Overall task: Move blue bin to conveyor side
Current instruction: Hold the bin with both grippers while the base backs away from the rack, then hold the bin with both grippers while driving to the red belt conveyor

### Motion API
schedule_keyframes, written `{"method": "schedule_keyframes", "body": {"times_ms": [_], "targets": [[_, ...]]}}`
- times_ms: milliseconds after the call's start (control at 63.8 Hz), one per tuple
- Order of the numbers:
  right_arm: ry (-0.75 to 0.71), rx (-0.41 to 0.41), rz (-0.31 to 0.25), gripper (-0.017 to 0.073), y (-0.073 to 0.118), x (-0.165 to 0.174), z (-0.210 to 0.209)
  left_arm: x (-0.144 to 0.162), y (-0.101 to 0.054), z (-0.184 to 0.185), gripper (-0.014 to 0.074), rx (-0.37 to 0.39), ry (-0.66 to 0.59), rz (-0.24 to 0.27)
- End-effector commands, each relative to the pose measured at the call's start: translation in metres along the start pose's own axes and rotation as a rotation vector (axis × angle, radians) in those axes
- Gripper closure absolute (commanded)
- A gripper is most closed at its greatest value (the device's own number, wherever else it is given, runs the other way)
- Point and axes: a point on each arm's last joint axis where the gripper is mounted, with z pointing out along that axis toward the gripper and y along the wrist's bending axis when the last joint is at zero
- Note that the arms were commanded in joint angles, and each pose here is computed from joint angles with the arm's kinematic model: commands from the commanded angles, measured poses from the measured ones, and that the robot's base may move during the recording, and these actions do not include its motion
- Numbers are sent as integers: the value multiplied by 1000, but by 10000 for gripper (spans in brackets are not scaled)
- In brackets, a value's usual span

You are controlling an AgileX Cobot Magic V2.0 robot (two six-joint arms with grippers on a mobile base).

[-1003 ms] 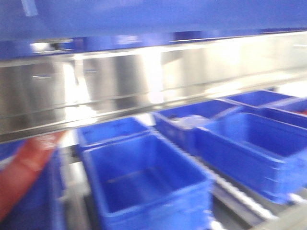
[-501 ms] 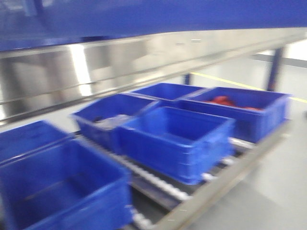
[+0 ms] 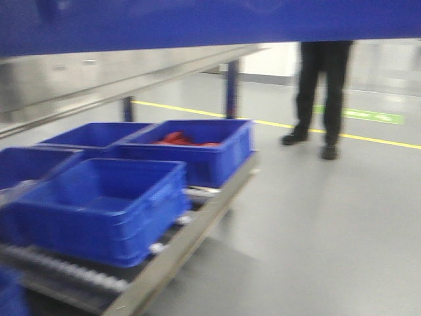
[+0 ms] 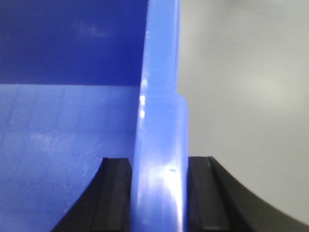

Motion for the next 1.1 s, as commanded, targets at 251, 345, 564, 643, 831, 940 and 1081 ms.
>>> {"method": "schedule_keyframes", "body": {"times_ms": [251, 345, 564, 643, 831, 940, 1081], "targets": [[-139, 14, -15, 648, -1, -9, -16, -7, -2, -13, 612, 30, -105, 6], [-139, 14, -15, 648, -1, -9, -16, -7, -2, -13, 612, 30, -105, 6], [-139, 14, -15, 648, -1, -9, -16, -7, -2, -13, 612, 30, -105, 6], [-139, 14, -15, 648, -1, -9, -16, -7, -2, -13, 612, 30, -105, 6], [-139, 14, -15, 648, -1, -9, -16, -7, -2, -13, 612, 30, -105, 6], [-139, 14, -15, 648, -1, -9, -16, -7, -2, -13, 612, 30, -105, 6], [-139, 14, -15, 648, -1, -9, -16, -7, -2, -13, 612, 30, -105, 6]]}}
